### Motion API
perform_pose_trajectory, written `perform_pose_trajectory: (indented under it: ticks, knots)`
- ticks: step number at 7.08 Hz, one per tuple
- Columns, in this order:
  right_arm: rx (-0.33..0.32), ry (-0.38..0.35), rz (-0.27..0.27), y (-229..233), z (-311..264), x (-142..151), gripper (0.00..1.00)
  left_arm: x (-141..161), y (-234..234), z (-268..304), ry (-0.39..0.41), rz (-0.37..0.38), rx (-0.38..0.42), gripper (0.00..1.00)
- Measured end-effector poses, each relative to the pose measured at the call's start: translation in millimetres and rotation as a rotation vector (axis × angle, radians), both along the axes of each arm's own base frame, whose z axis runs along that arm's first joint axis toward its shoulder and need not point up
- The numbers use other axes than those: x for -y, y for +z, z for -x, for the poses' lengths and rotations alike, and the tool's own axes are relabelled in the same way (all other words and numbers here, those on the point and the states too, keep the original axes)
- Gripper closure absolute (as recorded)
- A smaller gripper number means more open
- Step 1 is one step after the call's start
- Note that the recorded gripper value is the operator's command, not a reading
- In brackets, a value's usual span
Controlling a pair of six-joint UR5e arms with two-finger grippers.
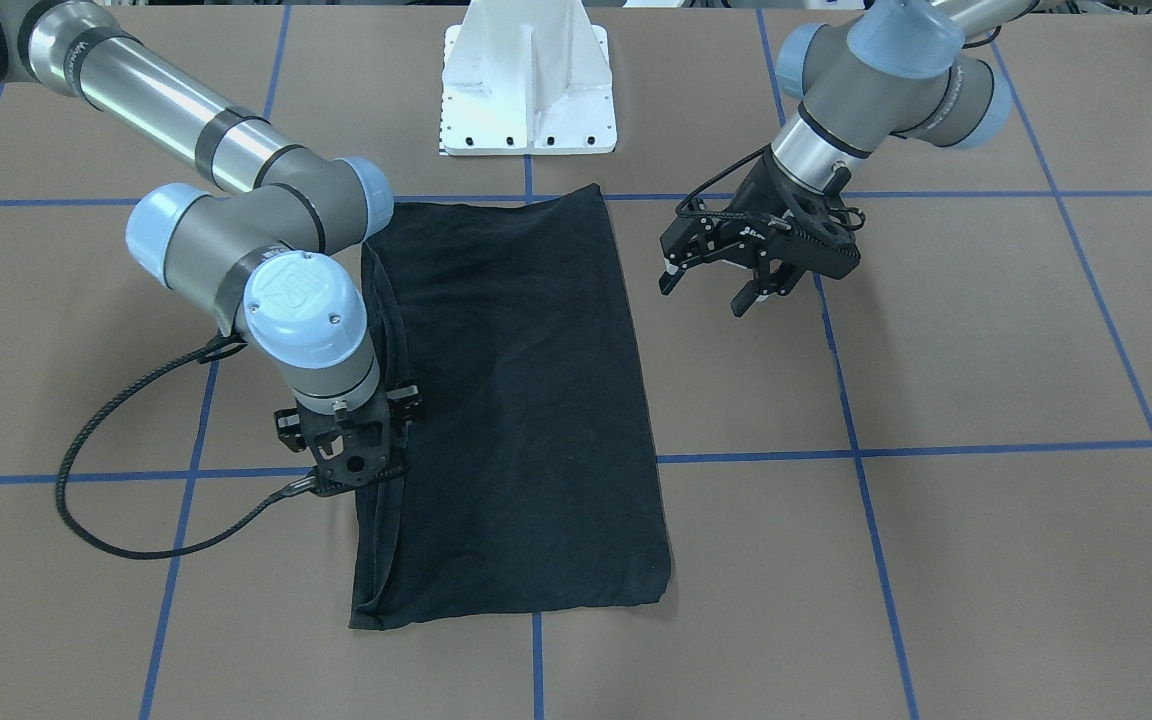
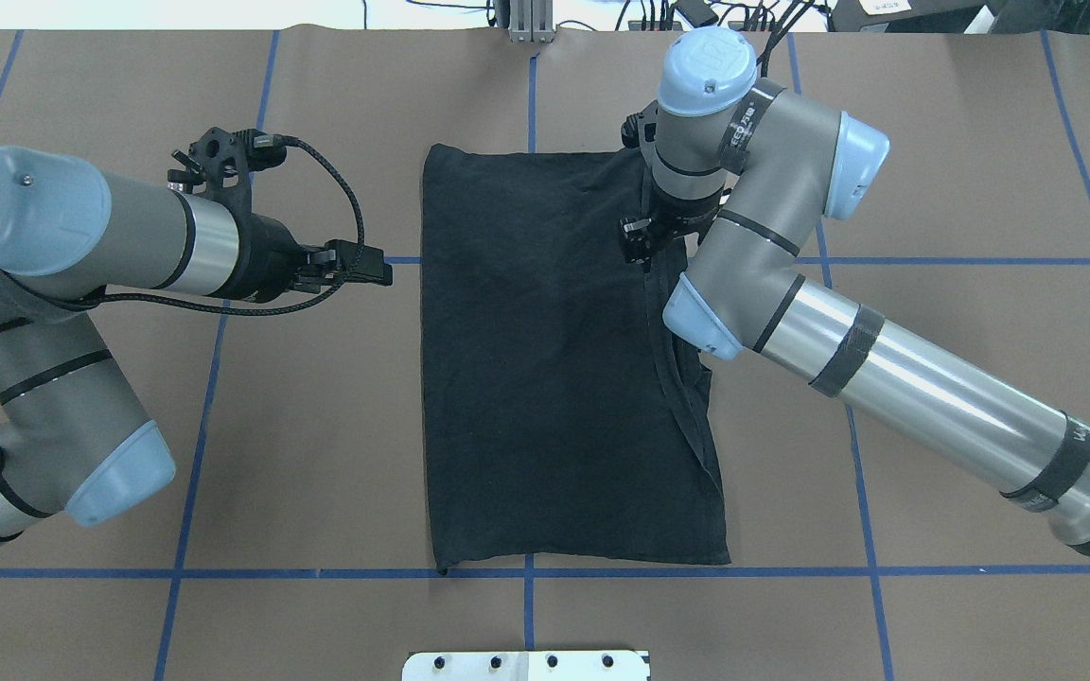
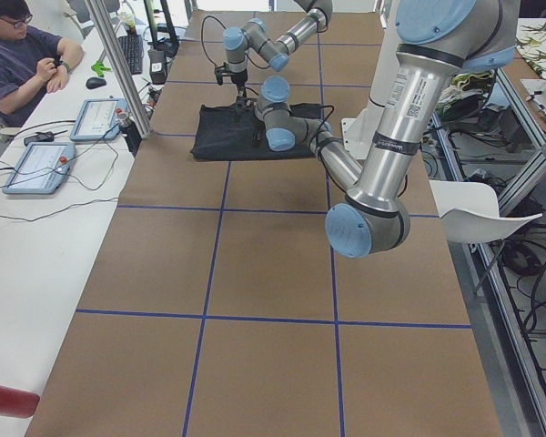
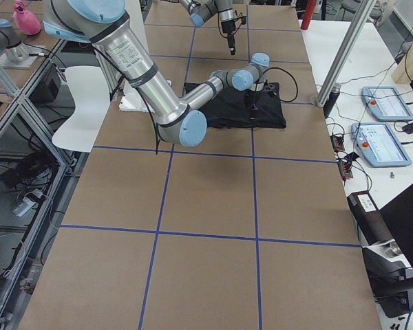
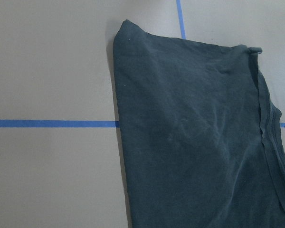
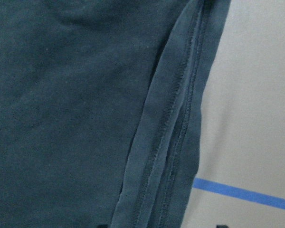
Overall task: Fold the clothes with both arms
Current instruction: 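Slide the right gripper down the side edge toward the robot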
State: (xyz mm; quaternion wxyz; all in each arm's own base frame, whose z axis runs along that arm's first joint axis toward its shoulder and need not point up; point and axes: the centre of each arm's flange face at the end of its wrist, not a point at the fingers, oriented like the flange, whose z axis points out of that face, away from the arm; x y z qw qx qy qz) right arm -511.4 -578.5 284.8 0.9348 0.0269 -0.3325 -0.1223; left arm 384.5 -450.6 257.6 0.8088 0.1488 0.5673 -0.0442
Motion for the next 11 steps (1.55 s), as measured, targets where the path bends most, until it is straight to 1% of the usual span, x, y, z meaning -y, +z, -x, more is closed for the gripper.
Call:
perform_pose_trajectory:
  ticks: [2,4,6,8,9,11]
  knots:
    - [0.014,-0.001,0.023,-15,24,-25,0.19,-1,-3,3,-0.007,-0.008,-0.005,0.00]
    - [0.018,-0.015,0.032,-23,24,-46,0.19,-3,-10,8,-0.011,-0.018,-0.017,0.00]
    - [-0.018,-0.043,0.064,-22,21,-76,0.19,-7,-18,14,-0.012,-0.030,-0.031,0.00]
    - [-0.073,-0.067,0.103,-13,21,-99,0.19,-10,-22,18,-0.013,-0.036,-0.040,0.00]
    - [-0.083,-0.078,0.108,-6,17,-111,0.21,-10,-23,18,-0.012,-0.036,-0.042,0.00]
    - [-0.063,-0.111,0.091,5,-4,-147,0.22,-12,-24,19,-0.013,-0.036,-0.046,0.00]
